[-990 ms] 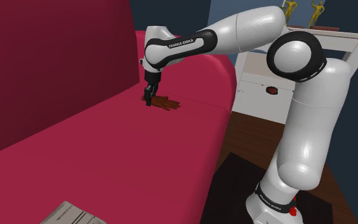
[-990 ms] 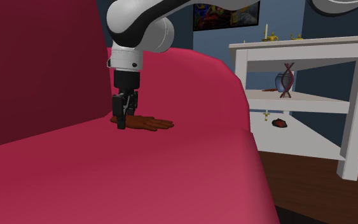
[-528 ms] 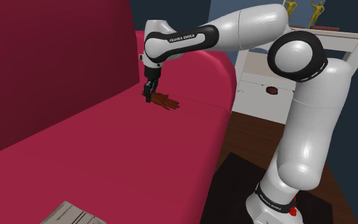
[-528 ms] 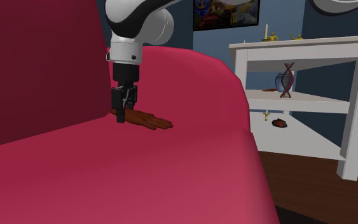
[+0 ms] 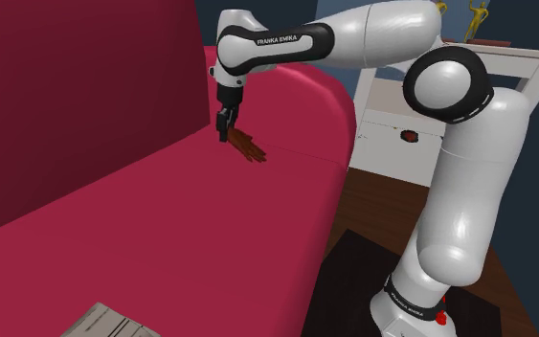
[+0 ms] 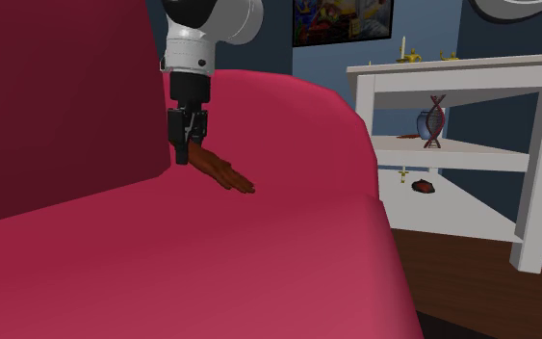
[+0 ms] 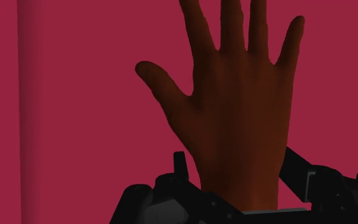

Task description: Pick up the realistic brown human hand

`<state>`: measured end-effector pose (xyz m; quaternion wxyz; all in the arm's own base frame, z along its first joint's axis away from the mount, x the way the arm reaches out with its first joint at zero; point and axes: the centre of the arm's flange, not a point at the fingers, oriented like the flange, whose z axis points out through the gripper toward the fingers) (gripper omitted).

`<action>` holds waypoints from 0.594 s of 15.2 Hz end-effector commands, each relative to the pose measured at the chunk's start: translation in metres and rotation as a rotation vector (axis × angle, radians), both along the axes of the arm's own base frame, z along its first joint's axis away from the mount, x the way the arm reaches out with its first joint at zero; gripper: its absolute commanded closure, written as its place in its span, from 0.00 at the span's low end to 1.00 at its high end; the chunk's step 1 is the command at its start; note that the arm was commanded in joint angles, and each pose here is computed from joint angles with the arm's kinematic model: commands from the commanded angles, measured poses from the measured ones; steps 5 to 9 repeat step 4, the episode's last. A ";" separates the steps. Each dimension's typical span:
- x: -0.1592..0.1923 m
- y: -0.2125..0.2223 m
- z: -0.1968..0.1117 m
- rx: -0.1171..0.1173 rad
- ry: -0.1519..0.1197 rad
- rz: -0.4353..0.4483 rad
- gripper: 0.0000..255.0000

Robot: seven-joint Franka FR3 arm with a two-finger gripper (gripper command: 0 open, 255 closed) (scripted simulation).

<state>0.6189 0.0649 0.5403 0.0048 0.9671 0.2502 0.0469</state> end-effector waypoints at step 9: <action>-0.002 0.001 0.018 0.000 0.000 0.000 1.00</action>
